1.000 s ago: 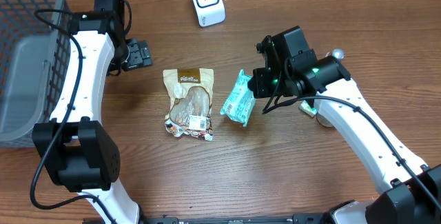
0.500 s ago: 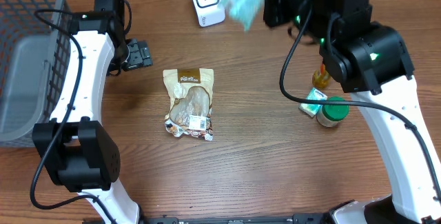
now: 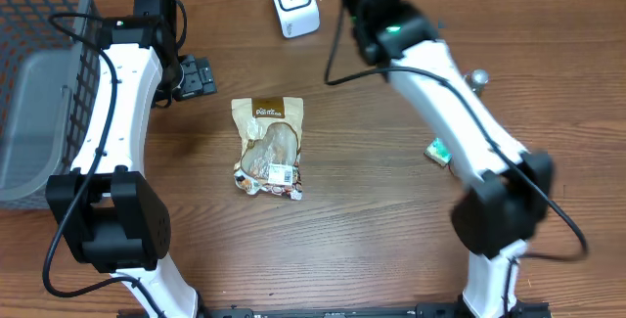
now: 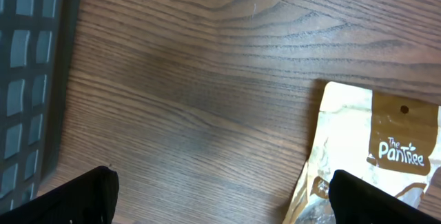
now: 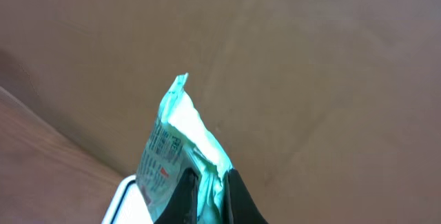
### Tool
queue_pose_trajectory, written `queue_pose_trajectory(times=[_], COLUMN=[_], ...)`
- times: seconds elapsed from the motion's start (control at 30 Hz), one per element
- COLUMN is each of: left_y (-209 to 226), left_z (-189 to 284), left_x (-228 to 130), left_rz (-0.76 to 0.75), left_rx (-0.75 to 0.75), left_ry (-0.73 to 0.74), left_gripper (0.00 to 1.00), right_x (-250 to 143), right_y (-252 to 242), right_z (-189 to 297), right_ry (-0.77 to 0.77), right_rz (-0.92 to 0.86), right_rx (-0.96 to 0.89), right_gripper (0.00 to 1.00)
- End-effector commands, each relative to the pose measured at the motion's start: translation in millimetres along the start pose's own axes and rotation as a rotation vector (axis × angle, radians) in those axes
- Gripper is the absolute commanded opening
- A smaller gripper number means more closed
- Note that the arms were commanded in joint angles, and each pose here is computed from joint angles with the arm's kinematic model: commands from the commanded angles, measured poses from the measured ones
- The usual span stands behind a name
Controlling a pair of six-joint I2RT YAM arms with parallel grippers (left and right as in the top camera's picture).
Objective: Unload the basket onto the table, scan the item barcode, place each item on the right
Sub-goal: 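Hold the wipes pack in front of the white barcode scanner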
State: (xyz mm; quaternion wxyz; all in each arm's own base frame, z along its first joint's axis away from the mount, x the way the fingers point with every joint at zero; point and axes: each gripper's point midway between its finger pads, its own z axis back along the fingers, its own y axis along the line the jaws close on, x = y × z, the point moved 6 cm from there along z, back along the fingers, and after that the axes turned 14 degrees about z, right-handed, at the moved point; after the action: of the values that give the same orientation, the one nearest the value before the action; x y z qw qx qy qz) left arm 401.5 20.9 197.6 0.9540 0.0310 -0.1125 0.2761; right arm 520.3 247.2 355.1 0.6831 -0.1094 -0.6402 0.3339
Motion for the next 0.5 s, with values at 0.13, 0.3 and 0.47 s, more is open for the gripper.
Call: queue_pose_trajectory(times=[0.13,0.3,0.47], left_y=[-1.9,-1.9,-1.9], left_z=[10.2,10.2,10.2], left_x=[3.0,3.0,3.0], left_rz=[-0.006,-0.006,-0.006], left_rx=[-0.007,-0.007,-0.007], left_ry=[-0.034,-0.034,-0.034], left_gripper=[0.99,0.99,1.0], right_x=[-17.4,-41.8,-68.2], right_y=[46.7,68.5,90.6], right_z=[-46.9,-70.6,-86.1], right_ry=[-0.064,-0.088,-0.072], right_rz=[0.282,0.333,0.401], right_rx=[-0.123,-0.182,-0.173], right_gripper=[0.04,0.04,0.04])
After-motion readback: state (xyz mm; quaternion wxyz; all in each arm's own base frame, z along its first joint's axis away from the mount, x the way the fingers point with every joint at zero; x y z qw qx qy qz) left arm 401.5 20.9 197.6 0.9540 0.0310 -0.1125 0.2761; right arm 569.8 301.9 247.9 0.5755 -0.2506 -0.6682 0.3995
